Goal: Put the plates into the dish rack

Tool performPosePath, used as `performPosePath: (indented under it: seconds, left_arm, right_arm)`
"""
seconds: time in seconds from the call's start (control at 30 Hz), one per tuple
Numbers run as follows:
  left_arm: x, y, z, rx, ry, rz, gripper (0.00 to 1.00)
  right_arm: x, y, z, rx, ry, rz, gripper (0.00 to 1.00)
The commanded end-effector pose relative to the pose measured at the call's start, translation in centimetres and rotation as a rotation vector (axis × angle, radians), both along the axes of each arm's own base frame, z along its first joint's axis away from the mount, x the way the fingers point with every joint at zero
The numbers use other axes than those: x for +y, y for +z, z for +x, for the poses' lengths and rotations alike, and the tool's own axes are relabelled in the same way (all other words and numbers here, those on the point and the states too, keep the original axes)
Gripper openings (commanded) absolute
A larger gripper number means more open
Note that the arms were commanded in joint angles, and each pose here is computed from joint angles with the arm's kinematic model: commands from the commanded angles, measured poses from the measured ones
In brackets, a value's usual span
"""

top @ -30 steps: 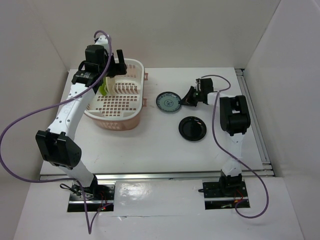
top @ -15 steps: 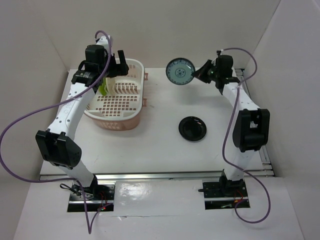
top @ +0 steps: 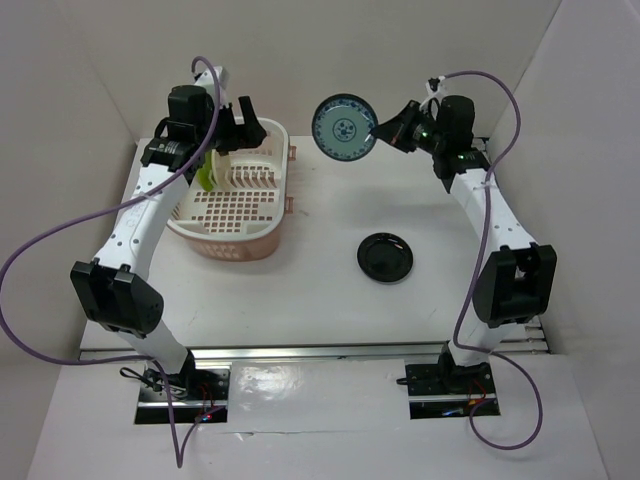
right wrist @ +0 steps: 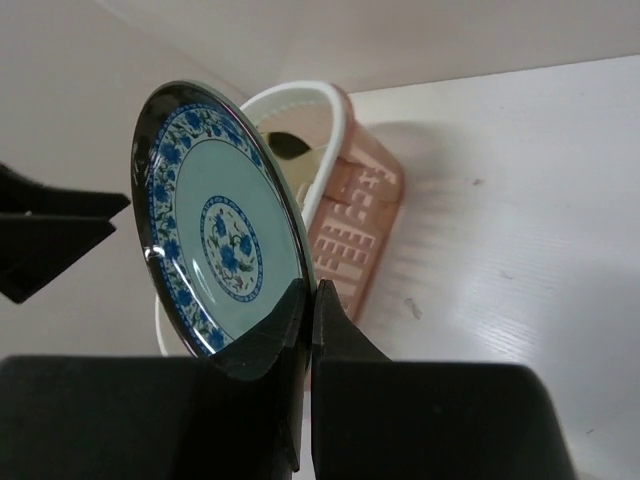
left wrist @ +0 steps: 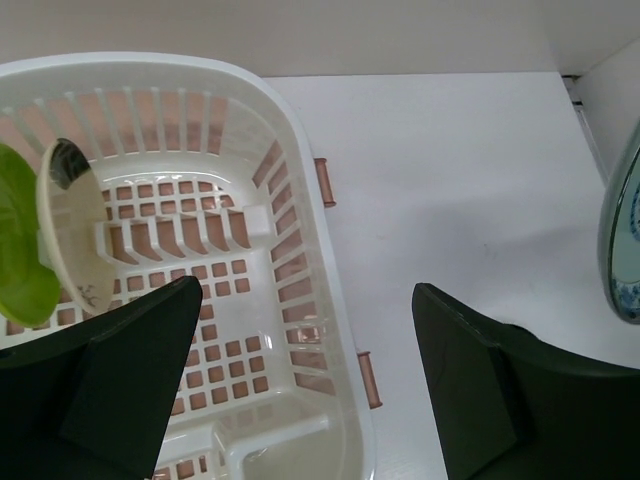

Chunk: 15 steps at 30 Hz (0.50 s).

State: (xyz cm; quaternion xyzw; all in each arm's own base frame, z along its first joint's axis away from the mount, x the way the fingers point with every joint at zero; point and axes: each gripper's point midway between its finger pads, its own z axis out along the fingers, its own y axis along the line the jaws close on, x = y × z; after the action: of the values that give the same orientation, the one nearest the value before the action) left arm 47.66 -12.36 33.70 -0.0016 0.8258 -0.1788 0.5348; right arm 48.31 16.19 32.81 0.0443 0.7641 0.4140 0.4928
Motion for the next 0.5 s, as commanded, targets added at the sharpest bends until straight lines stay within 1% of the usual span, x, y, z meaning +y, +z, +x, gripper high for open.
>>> performPosePath:
  seconds: [0.0,0.17,0.3,0.37,0.47]
  left_arm:
    - [-1.8,2.4,0.1,-0.045,-0.077,-0.084,1.0]
    - [-3.6,2.4,-0.3,-0.029,-0.174,-0.138,1.0]
    - [-6.0,3.5,-1.5,-0.048,-0.325,-0.207,1.0]
    - [-6.6,3.1,-1.8,-0.04,-0.36,-0.227,1.0]
    - [-6.8,2.9,-1.9,-0.033,-0.371,-0.239,1.0]
  right_arm:
    - [2.8,4.9,-2.6,-0.165,0.131,0.005,0.0]
    - [5.1,4.4,-3.7,-0.166,0.168,-0.002,0.0]
    - [6.7,3.4,-3.7,-0.147,0.187,-0.004,0.0]
    - [7.1,3.9,-3.7,-0.17,0.188,-0.001,0.0]
    - [7.8,3.3,-3.6,-0.158,0.199,0.005,0.0]
